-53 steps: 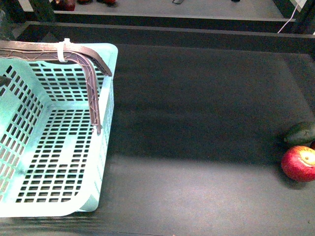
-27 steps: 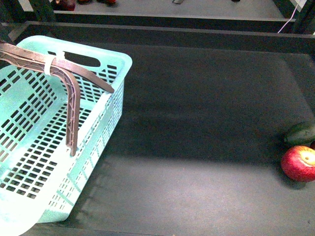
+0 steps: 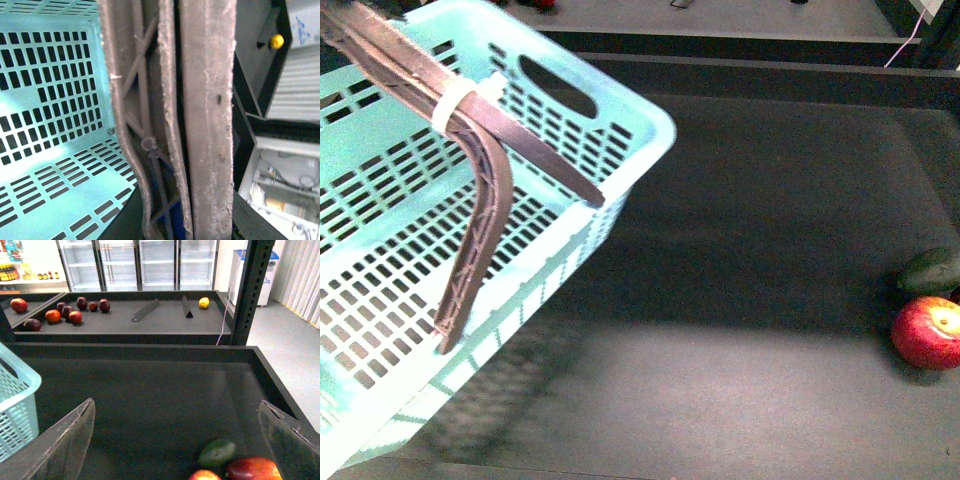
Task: Pick apple with right arm and hold basket with left
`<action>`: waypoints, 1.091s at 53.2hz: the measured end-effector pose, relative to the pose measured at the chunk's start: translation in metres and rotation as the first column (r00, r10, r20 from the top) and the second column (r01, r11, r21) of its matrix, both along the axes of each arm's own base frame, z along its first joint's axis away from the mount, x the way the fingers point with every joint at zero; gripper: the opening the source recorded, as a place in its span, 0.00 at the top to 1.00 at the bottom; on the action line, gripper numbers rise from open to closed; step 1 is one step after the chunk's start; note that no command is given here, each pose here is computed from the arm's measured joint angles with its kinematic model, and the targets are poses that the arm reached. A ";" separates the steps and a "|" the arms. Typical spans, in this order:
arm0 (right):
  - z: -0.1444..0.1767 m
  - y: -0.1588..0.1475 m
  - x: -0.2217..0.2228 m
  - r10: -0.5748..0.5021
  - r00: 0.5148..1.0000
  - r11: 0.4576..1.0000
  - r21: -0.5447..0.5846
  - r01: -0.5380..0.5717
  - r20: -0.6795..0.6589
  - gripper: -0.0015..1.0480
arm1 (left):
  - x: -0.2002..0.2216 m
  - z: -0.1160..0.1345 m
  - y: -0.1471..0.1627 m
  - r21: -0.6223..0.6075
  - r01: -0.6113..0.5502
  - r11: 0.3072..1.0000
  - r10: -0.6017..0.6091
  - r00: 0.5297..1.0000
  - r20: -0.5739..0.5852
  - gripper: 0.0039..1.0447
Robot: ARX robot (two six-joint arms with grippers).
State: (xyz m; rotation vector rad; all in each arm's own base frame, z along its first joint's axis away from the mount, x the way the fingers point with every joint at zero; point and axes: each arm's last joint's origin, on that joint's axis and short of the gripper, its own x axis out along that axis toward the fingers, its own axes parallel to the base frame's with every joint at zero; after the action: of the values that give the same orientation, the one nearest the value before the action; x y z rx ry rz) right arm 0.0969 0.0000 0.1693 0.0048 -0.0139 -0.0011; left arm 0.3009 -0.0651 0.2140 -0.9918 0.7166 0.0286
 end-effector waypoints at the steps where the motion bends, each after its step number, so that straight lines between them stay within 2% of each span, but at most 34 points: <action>1: 0.000 0.000 0.000 0.000 1.000 1.000 0.000 0.000 0.000 0.08 | -0.001 0.001 -0.002 0.003 0.013 1.000 -0.013 1.000 0.003 0.83; 12: 0.000 0.000 0.000 0.000 1.000 1.000 0.000 0.000 0.000 0.08 | -0.018 0.028 -0.055 0.017 0.221 0.975 -0.221 0.974 0.051 0.83; 30: 0.000 0.000 0.000 0.000 1.000 1.000 0.000 0.000 0.000 0.08 | -0.044 0.044 -0.111 0.035 0.424 0.905 -0.425 0.902 0.080 0.83; 43: 0.000 0.000 0.000 0.000 1.000 1.000 0.000 0.000 0.000 0.08 | -0.054 0.050 -0.125 0.035 0.482 0.875 -0.483 0.869 0.109 0.83; 58: 0.000 0.000 0.000 0.000 1.000 1.000 0.000 0.000 0.000 0.08 | -0.054 0.051 -0.124 0.047 0.480 0.876 -0.482 0.868 0.117 0.83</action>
State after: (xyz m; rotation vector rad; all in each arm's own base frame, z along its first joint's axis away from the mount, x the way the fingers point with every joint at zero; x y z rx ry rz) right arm 0.0969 0.0000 0.1693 0.0048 -0.0139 -0.0007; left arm 0.2468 -0.1896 0.2647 -0.7669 0.8299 -0.4624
